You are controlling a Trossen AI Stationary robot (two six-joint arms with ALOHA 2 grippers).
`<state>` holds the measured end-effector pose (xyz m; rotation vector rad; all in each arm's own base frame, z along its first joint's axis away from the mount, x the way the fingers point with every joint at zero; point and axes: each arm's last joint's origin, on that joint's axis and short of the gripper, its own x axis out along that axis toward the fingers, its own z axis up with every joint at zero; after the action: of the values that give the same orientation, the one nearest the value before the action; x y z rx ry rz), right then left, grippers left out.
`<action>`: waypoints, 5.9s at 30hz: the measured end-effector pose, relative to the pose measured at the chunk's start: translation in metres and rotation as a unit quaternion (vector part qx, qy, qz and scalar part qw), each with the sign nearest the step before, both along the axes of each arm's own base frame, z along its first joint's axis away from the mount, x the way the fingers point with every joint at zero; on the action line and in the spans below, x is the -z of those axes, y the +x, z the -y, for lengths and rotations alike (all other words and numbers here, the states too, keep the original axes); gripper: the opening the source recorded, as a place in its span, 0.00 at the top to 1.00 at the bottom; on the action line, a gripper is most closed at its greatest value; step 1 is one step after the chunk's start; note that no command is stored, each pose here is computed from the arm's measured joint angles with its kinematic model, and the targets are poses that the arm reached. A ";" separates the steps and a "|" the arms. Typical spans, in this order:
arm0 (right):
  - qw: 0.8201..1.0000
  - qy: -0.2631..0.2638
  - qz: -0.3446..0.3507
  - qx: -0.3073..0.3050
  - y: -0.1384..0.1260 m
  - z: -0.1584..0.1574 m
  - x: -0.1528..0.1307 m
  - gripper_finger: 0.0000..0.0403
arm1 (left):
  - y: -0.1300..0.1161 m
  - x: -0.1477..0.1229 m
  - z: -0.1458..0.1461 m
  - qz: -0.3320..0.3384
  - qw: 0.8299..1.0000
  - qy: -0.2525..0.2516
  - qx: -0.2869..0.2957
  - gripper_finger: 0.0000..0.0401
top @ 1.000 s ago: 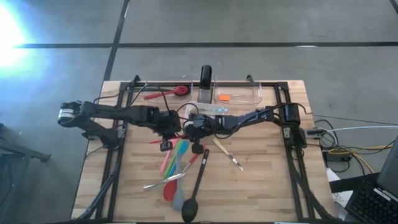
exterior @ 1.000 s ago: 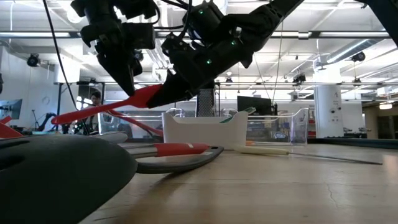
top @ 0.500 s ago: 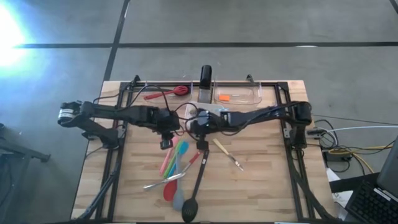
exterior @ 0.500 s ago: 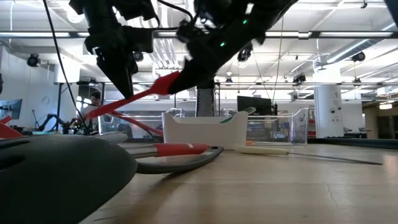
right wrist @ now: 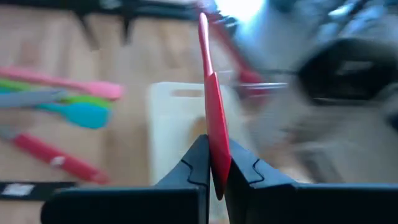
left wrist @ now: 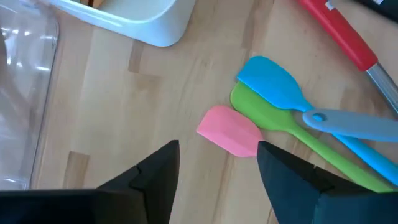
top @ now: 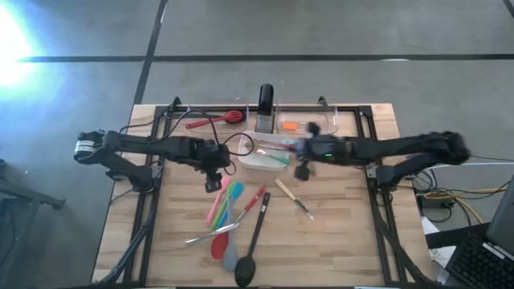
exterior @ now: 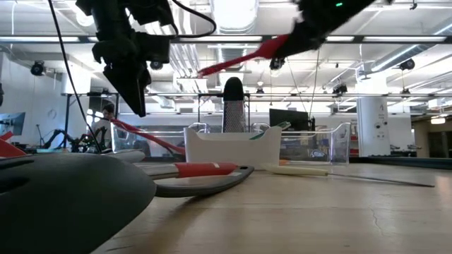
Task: Pick & Place Kitchen Items
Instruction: Put the red spatula into the right transparent bin
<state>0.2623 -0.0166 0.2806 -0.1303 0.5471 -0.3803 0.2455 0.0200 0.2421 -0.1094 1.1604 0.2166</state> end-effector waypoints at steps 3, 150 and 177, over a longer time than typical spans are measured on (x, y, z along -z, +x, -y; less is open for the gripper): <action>0.998 -0.020 0.020 0.062 -0.037 0.003 -0.004 0.97 | 0.001 0.000 0.000 0.006 1.000 -0.001 -0.004 0.46; 0.985 0.029 0.144 -0.086 -0.072 -0.080 -0.031 0.85 | 0.156 -0.055 0.013 0.670 0.685 0.026 0.287 0.92; 0.996 0.016 0.073 -0.052 -0.011 -0.090 -0.037 0.86 | 0.160 -0.058 0.008 0.653 0.704 0.038 0.277 0.92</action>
<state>0.2511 0.0730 0.3175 -0.0982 0.3993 -0.2772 0.4055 0.0121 0.3001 0.1619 -0.2960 -0.3449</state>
